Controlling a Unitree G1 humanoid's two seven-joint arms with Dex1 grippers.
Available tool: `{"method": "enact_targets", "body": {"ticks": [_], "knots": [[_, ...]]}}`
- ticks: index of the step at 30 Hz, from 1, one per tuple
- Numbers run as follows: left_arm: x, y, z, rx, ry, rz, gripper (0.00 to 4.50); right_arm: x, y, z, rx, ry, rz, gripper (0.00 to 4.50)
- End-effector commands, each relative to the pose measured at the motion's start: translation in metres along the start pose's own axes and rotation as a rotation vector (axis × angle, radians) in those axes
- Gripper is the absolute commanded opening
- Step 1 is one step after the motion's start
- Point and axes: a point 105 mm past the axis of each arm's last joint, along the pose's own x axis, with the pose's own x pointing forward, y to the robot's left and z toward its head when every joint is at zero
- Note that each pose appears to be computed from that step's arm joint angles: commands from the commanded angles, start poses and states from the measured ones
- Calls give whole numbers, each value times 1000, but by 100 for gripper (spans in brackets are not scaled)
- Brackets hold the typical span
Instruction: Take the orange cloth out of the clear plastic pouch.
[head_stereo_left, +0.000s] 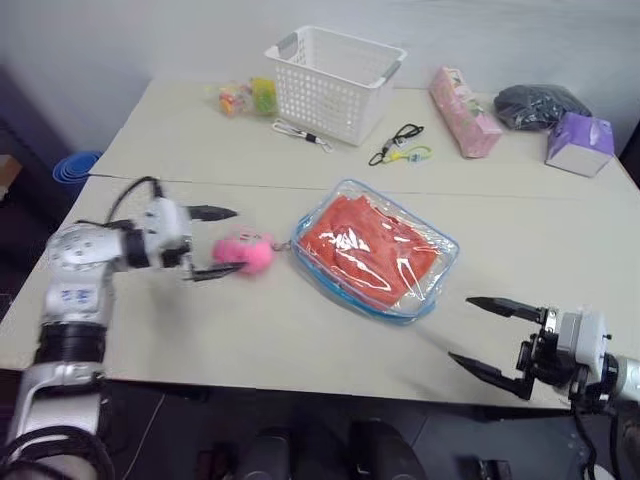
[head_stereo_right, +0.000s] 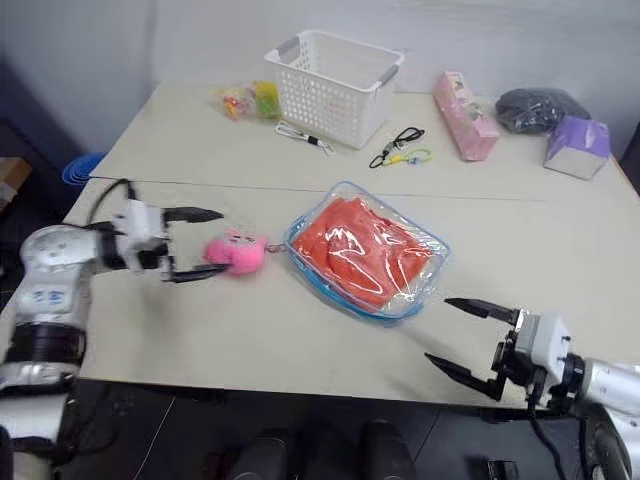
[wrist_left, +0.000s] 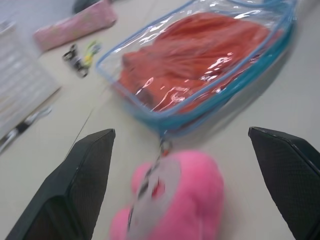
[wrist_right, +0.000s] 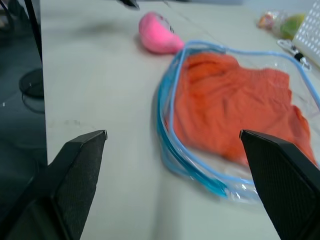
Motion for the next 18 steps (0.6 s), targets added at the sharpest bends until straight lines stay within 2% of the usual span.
{"method": "enact_targets", "body": {"ticks": [1, 7, 12, 15, 18], "knots": [[31, 4, -3, 105, 32, -71, 450, 3, 3, 9, -48, -36, -71, 445], [87, -6, -8, 160, 43, -200, 450, 12, 10, 3, -48, -49, -163, 445], [104, -10, -11, 175, 61, -245, 450, 15, 14, -2, -40, -35, -184, 445], [106, -7, -8, 165, 48, -242, 392, 15, 14, -3, -46, -27, -198, 450], [105, -8, -6, 134, 22, -253, 305, 12, 15, -7, -45, -15, -210, 450]]}}
